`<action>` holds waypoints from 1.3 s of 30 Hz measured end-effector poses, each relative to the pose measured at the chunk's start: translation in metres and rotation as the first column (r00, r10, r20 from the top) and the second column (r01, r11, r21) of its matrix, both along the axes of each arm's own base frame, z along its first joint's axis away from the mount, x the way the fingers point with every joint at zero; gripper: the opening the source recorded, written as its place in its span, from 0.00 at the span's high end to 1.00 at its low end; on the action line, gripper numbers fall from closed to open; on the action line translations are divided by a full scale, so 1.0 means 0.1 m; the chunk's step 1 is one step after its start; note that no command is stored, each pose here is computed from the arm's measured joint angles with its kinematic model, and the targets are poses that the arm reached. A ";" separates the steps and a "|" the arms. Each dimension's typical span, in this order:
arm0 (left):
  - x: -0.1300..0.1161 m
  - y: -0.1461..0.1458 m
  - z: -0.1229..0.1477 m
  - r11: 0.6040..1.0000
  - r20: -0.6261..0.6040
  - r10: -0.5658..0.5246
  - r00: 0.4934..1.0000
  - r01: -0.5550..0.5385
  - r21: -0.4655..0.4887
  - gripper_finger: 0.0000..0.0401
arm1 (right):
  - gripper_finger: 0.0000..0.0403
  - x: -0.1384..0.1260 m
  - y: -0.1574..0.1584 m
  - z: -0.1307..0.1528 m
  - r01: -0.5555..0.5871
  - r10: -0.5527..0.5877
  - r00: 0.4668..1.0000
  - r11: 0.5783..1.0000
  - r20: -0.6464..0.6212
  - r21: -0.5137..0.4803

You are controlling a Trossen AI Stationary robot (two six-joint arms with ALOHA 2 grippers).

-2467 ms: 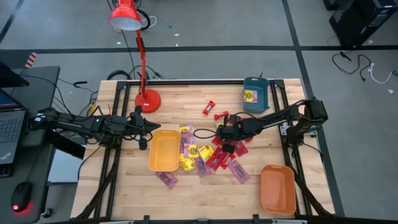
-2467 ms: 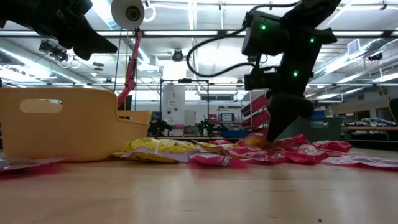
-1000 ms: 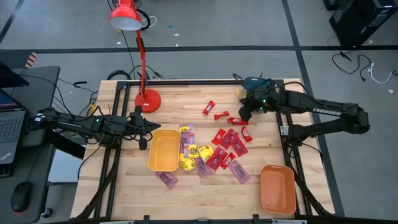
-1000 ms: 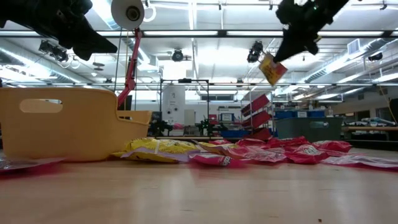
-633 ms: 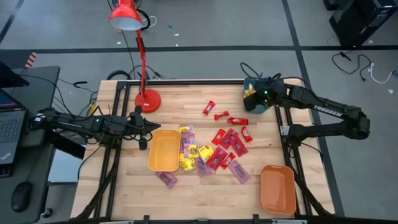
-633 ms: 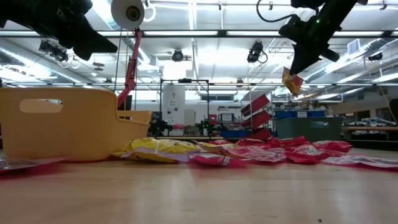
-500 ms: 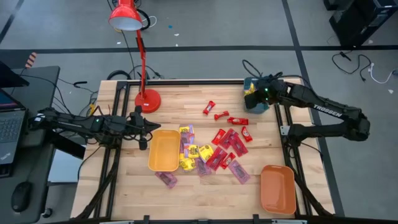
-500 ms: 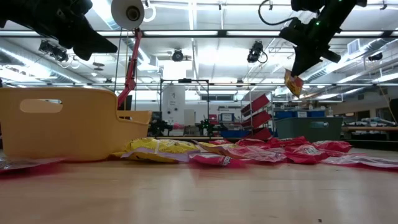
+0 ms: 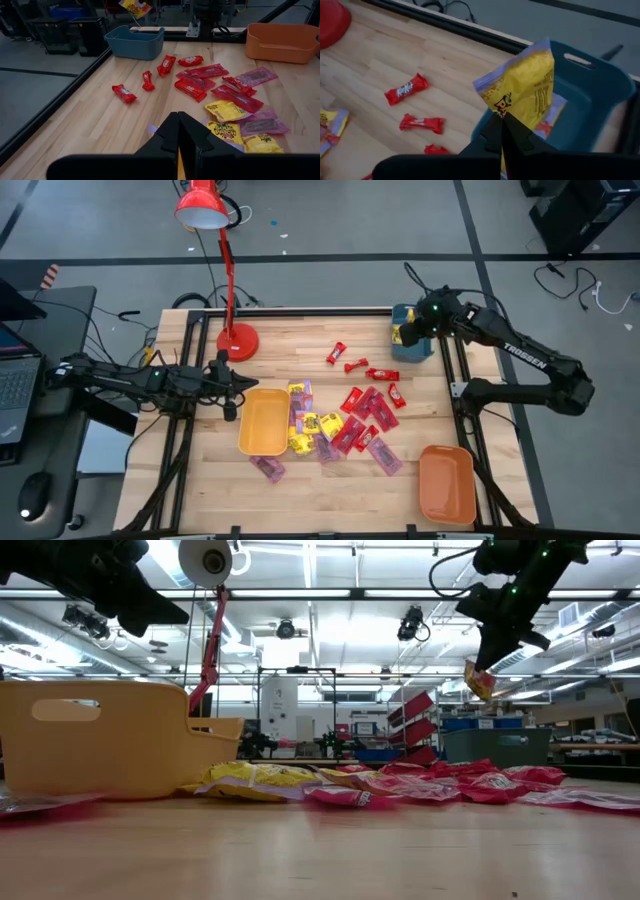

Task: Sort candy
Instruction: Put the yellow candy pack into the blue bin

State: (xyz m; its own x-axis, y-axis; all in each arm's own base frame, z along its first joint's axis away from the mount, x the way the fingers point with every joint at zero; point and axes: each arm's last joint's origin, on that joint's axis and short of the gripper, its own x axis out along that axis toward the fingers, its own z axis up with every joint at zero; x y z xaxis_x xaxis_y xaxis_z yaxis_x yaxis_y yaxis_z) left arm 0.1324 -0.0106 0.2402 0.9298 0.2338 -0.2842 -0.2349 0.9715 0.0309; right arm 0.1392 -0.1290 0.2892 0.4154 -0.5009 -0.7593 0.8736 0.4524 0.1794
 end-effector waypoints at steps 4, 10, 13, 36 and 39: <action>0.00 0.00 0.00 1.000 0.001 0.000 1.000 0.000 -0.002 0.98 | 1.00 -0.02 -0.07 -0.16 -0.023 0.021 0.999 0.999 0.049 0.029; 0.00 0.00 0.00 1.000 0.005 0.004 1.000 -0.004 -0.016 0.98 | 1.00 -0.07 -0.14 -0.40 -0.011 0.003 0.993 0.997 0.115 0.073; 0.00 0.00 0.00 1.000 0.006 0.004 1.000 -0.004 -0.016 0.98 | 1.00 -0.13 -0.16 -0.50 0.015 -0.026 0.994 0.995 0.107 0.102; 0.00 0.00 0.00 1.000 0.005 0.004 1.000 -0.004 -0.016 0.98 | 1.00 -0.35 -0.30 -0.92 0.102 -0.150 0.947 0.979 0.285 0.175; 0.00 0.00 0.00 1.000 0.005 0.004 1.000 -0.004 -0.015 0.98 | 1.00 -0.35 -0.30 -0.92 0.100 -0.147 0.947 0.980 0.284 0.172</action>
State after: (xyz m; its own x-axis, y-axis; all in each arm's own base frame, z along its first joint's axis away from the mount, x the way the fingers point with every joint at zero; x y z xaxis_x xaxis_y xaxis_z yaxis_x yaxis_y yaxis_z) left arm 0.1324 -0.0106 0.2403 0.9302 0.2334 -0.2833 -0.2391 0.9709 0.0147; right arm 0.1044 -0.1593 0.1972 0.5740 -0.4501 -0.6841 0.8185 0.2910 0.4953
